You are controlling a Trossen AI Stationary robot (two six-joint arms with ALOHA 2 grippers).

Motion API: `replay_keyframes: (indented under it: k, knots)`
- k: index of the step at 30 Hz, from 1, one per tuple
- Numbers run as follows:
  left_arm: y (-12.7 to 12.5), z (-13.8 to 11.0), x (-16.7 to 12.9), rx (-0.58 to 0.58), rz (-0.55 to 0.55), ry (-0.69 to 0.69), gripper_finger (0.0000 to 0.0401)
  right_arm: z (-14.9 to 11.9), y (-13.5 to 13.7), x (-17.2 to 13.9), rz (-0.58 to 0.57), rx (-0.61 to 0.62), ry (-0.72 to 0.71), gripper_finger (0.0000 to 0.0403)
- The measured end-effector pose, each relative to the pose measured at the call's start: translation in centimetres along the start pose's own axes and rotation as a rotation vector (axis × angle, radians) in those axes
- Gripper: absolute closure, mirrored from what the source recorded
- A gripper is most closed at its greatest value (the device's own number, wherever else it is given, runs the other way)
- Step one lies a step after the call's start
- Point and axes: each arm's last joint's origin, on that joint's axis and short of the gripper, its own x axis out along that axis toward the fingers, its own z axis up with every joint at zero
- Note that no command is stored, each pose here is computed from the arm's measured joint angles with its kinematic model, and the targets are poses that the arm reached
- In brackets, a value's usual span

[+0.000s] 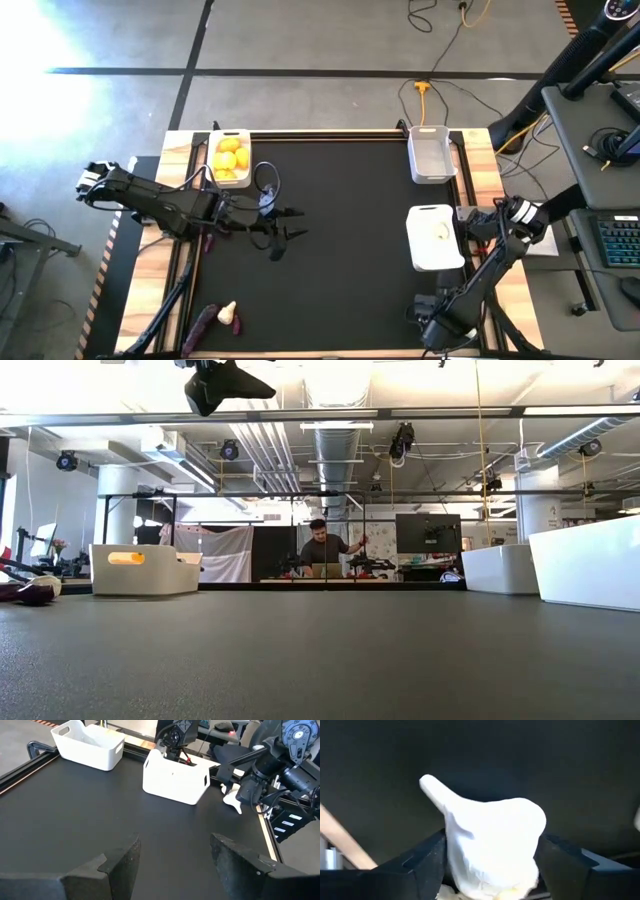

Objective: Sort produce into baskets
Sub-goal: Put the white garlic into the right white bin

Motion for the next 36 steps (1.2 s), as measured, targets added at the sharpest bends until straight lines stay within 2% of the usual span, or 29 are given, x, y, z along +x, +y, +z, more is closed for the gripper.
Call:
replay_keyframes:
  k: [8, 13, 17, 20, 23, 27, 31, 36]
  knots:
    - [0.0, 0.0, 0.0, -0.007, 0.0, -0.001, 0.0178, 0.5, 0.7, -1.4, 0.047, -0.003, -0.012, 0.0205]
    - [0.0, 0.0, 0.0, -0.008, -0.001, -0.002, 0.0178, 2.1, 0.5, -6.0, 0.133, -0.004, -0.04, 0.0208]
    - [-0.1, 0.2, 0.0, -0.024, -0.011, -0.025, 0.0178, 2.9, -1.7, -11.5, 0.126, -0.004, -0.125, 0.0204]
    - [-0.2, 0.6, 0.0, -0.039, -0.021, -0.048, 0.0178, 2.6, -4.5, -14.9, 0.029, 0.029, -0.223, 0.0208]
    - [-0.3, 0.9, -0.2, -0.044, -0.028, -0.062, 0.0178, 1.8, -7.7, -16.6, -0.078, 0.122, -0.278, 0.0209]
    - [-0.5, 1.1, -0.3, -0.044, -0.035, -0.067, 0.0178, 1.5, -11.0, -16.1, -0.089, 0.174, -0.337, 0.0208]
    - [-0.9, 1.0, -0.3, -0.048, -0.047, -0.063, 0.0178, 1.4, -13.8, -13.0, -0.16, 0.214, -0.248, 0.0208]
    - [-1.1, 0.9, -0.4, -0.057, -0.057, -0.06, 0.0178, 1.2, -16.5, -9.8, -0.199, 0.232, -0.179, 0.0207]
